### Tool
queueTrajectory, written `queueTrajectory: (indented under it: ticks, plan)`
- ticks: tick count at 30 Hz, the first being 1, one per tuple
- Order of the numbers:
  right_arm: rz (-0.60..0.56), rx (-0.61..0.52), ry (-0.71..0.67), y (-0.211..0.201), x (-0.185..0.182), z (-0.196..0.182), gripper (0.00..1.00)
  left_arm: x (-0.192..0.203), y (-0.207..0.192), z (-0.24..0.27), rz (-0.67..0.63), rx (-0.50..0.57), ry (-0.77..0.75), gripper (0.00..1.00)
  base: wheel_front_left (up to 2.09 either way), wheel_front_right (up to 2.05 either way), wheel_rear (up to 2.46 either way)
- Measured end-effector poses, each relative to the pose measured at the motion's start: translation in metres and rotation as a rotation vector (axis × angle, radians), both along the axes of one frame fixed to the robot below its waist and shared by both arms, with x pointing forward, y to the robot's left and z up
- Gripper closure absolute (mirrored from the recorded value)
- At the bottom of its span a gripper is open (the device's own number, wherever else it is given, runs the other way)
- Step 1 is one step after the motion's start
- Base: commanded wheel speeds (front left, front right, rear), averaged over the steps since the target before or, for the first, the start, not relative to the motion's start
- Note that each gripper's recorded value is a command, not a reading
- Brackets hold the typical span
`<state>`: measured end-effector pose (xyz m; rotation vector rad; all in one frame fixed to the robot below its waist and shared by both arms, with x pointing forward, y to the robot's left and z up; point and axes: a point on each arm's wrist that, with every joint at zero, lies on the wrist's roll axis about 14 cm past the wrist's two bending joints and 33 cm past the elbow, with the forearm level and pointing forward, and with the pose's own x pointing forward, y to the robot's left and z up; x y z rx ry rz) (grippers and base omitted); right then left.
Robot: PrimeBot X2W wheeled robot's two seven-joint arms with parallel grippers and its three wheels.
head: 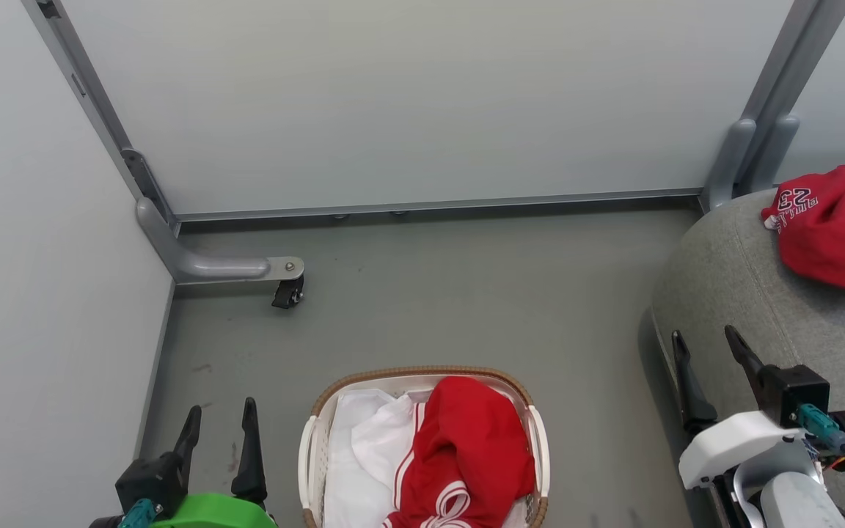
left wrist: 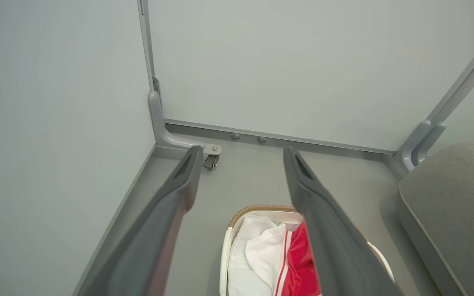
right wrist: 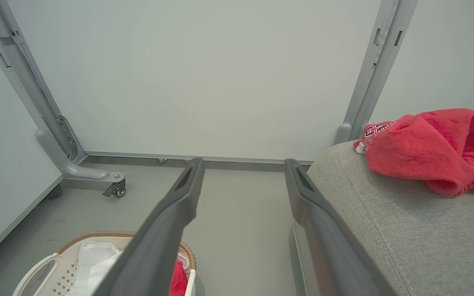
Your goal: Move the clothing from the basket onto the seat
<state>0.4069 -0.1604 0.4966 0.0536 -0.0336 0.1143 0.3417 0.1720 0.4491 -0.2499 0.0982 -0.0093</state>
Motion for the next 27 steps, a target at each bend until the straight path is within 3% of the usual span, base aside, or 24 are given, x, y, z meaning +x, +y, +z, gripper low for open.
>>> queueTrajectory:
  ticks: [27]
  plan:
    - [0.008,0.021,0.035,0.002,-0.013,-0.013,0.00,-0.001,-0.011,-0.007,-0.030,-0.012,0.023,0.00,0.00,0.00,0.00]
